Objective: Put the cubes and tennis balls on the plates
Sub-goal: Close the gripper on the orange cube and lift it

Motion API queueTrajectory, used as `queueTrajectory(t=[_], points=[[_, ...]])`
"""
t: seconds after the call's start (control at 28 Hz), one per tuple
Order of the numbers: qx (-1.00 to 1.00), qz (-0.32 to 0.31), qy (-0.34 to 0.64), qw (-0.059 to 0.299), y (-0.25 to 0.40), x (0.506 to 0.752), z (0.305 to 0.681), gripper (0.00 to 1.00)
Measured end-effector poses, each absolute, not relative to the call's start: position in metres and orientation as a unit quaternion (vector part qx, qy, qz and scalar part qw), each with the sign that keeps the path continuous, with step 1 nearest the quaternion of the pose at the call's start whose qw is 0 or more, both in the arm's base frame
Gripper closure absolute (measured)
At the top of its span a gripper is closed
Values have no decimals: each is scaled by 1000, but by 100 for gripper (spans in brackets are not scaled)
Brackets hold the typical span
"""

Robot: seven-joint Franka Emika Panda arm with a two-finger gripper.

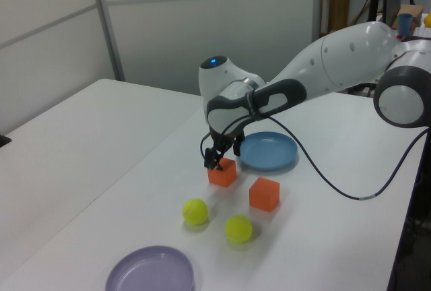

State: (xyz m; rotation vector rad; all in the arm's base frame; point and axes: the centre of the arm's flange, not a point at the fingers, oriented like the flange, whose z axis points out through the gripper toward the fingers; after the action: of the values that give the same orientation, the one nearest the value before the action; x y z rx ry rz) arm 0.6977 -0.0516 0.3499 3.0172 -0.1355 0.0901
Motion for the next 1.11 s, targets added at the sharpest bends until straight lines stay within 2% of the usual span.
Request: queueTrajectory(t=[0.18, 0.46, 1.11], points=[[996, 41, -53, 60, -62, 698, 365, 0], [997, 31, -45, 58, -51, 697, 352, 0], [997, 36, -53, 42, -48, 698, 359, 0]])
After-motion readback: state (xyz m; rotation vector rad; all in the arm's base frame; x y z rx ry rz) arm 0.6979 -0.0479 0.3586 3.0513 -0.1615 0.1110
